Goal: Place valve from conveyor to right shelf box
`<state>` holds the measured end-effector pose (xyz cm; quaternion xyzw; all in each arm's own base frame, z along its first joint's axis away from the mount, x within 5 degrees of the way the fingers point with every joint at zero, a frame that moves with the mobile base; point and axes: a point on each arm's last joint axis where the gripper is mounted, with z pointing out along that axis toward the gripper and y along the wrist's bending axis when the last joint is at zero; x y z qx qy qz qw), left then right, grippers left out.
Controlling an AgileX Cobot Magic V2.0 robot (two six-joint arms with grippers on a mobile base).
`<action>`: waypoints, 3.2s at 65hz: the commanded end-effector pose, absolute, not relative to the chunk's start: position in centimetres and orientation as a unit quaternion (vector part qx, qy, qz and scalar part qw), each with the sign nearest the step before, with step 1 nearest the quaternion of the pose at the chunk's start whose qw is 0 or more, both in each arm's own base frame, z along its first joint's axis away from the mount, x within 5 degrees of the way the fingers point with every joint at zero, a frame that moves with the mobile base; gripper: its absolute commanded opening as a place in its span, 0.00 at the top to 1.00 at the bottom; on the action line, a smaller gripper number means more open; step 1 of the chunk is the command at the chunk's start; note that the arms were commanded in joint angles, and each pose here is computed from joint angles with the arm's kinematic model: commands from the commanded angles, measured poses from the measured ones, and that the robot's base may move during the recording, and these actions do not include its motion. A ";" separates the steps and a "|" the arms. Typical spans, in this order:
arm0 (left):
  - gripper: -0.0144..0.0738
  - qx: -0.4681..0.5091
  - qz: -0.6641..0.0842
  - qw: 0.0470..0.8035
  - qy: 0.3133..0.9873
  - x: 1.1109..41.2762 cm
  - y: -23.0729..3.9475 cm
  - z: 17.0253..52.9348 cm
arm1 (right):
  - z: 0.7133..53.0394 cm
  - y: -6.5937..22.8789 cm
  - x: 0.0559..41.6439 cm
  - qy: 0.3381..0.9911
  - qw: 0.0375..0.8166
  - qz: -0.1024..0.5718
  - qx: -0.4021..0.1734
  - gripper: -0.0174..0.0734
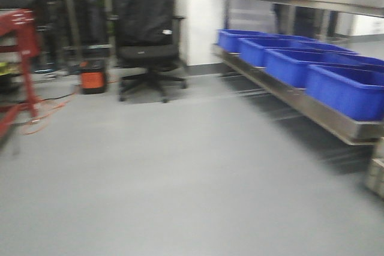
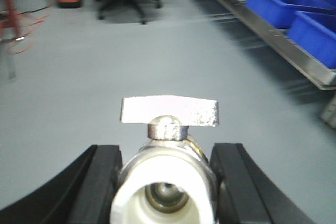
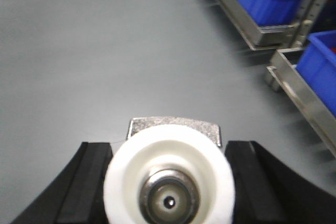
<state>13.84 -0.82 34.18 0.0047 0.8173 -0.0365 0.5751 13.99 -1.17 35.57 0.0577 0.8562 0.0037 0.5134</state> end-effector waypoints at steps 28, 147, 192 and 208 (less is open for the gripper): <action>0.96 0.004 -0.040 0.601 0.798 13.8 -0.9 34.9 | 36.6 -1.3 13.9 0.831 0.553 -0.004 0.058 0.99; 0.96 0.004 -0.040 0.601 0.798 13.8 -0.9 34.9 | 36.6 -1.3 13.9 0.831 0.553 -0.004 0.058 0.99; 0.96 0.004 -0.040 0.602 0.797 13.8 -0.9 35.0 | 36.6 -1.3 13.9 0.831 0.553 -0.004 0.058 0.99; 0.96 0.004 -0.040 0.602 0.797 13.8 -0.9 35.0 | 36.6 -1.3 13.9 0.831 0.553 -0.004 0.058 0.99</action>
